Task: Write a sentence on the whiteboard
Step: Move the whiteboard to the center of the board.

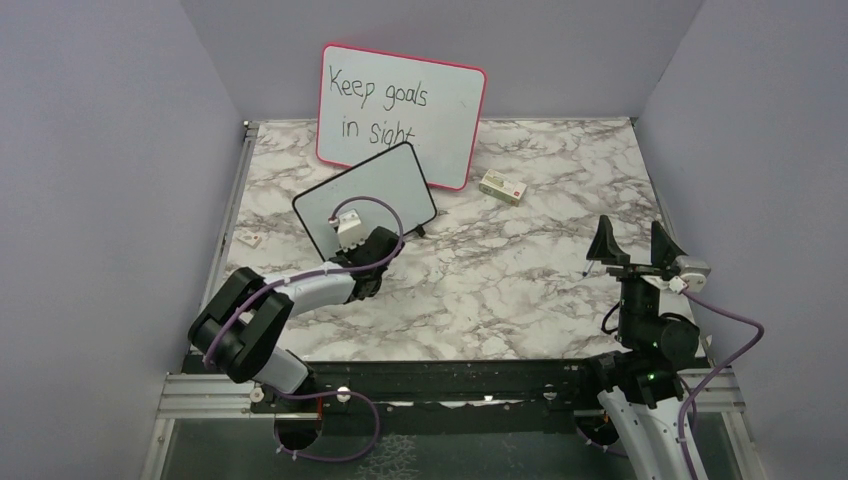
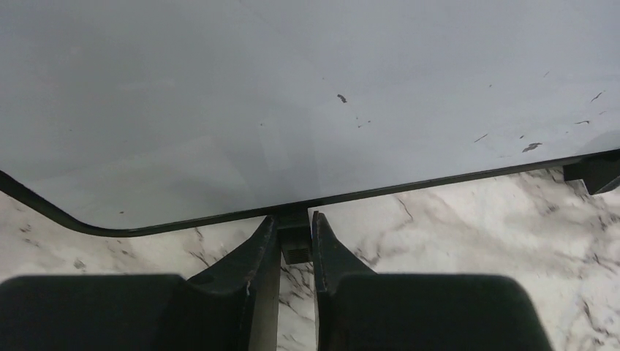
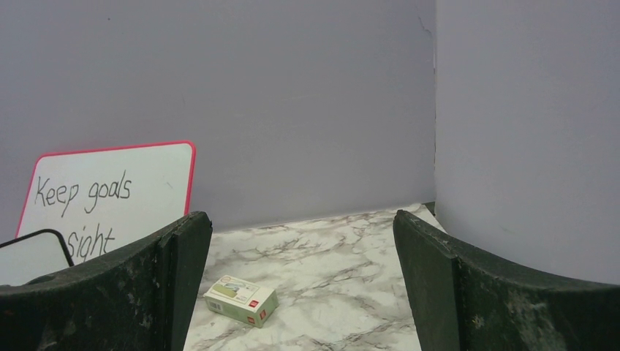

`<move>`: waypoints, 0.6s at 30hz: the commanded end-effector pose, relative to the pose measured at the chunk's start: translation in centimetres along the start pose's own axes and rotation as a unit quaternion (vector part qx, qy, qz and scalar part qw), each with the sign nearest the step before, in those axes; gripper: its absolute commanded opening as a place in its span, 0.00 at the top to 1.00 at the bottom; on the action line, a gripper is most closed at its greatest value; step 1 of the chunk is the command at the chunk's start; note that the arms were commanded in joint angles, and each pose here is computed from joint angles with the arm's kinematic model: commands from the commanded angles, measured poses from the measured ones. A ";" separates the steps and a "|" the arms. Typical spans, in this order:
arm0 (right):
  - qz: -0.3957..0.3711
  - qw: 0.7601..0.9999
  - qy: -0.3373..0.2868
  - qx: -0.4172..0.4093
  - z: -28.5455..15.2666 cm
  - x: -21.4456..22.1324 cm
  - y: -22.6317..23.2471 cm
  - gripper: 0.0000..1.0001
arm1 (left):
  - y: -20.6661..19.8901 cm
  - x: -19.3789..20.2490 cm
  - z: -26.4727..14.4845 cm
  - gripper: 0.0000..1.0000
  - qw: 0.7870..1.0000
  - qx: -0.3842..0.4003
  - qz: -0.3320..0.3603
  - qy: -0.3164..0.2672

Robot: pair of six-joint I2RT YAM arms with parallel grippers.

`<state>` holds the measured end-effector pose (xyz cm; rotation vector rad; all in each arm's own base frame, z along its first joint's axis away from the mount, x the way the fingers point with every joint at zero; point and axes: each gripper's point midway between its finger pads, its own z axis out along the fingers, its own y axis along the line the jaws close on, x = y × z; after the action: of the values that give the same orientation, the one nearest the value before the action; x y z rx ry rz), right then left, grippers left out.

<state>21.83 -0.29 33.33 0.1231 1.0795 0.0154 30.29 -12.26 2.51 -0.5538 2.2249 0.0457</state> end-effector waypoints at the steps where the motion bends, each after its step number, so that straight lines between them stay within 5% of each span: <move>1: 0.003 1.000 -0.020 -0.017 -0.1 -0.8 0.6 0.00 | -2.7 3.4 -2.4 1.00 0.997 0.064 0.019 0.048; 18: 0.008 0.999 -0.031 -0.014 -0.4 -1.5 0.4 0.00 | -11.6 8.8 -6.9 1.00 0.984 0.150 0.059 0.076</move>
<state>21.35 -0.22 33.75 0.1218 1.0583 0.0264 26.19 -24.17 2.61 -0.2791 2.2978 -0.1765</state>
